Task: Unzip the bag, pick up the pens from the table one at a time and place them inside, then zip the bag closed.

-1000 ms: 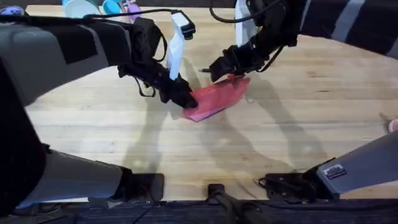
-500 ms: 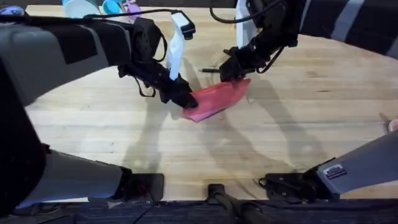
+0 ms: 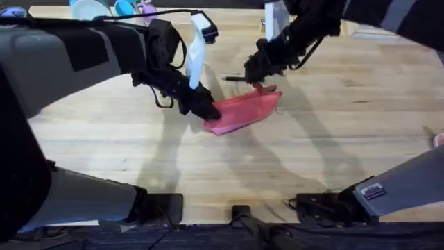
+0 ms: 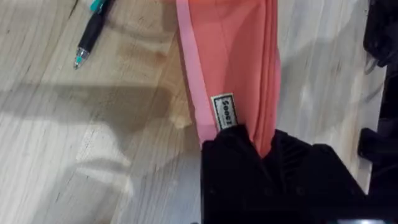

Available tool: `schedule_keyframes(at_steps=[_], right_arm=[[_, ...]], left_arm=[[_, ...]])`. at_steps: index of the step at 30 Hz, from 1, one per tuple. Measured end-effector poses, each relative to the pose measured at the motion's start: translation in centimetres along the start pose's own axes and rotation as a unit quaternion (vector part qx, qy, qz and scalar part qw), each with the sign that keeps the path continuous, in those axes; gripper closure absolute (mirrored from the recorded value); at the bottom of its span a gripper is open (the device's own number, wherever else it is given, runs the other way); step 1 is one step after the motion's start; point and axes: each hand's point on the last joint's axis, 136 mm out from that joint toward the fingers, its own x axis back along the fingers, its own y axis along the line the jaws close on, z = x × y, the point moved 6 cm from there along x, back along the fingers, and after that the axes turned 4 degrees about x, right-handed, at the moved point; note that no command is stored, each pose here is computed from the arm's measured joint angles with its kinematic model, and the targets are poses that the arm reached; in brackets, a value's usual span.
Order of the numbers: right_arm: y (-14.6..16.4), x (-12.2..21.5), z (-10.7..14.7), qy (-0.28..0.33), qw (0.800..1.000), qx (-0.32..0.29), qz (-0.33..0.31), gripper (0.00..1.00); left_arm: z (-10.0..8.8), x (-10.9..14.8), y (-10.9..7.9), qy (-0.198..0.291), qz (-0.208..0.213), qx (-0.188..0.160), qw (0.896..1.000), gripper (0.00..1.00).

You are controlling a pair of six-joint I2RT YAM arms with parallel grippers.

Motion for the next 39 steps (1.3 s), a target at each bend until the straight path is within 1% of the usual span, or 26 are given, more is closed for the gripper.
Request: schedule_keyframes(at_steps=[4, 9, 16, 28, 33, 39], right_arm=[[0.4, 0.8, -0.8, -0.013, 1.0, 0.006, -0.002, 0.97], [0.4, 0.8, -0.3, 0.001, 1.0, 0.0, -0.003, 0.97], [0.5, 0.9, -0.3, 0.001, 1.0, 0.0, -0.006, 0.97], [2.4, 1.0, -0.4, -0.003, 0.996, 0.001, -0.089, 0.97], [3.3, 0.8, -0.5, -0.004, 0.995, 0.009, -0.103, 0.97], [5.4, -0.4, -0.6, 0.002, 0.992, 0.033, -0.118, 0.969]], left_arm=[[0.0, 0.0, 0.0, 0.0, 0.0, 0.0, 1.0, 0.957], [0.0, 0.0, 0.0, 0.0, 0.0, 0.0, 1.0, 0.957], [0.0, 0.0, 0.0, 0.0, -0.001, 0.0, 1.0, 0.957], [0.0, 0.0, 0.1, -0.001, -0.002, -0.001, 1.0, 0.958], [0.0, 0.1, 0.1, -0.001, -0.003, 0.0, 1.0, 0.958], [0.0, 0.1, 0.1, -0.001, -0.003, -0.001, 1.0, 0.958]])
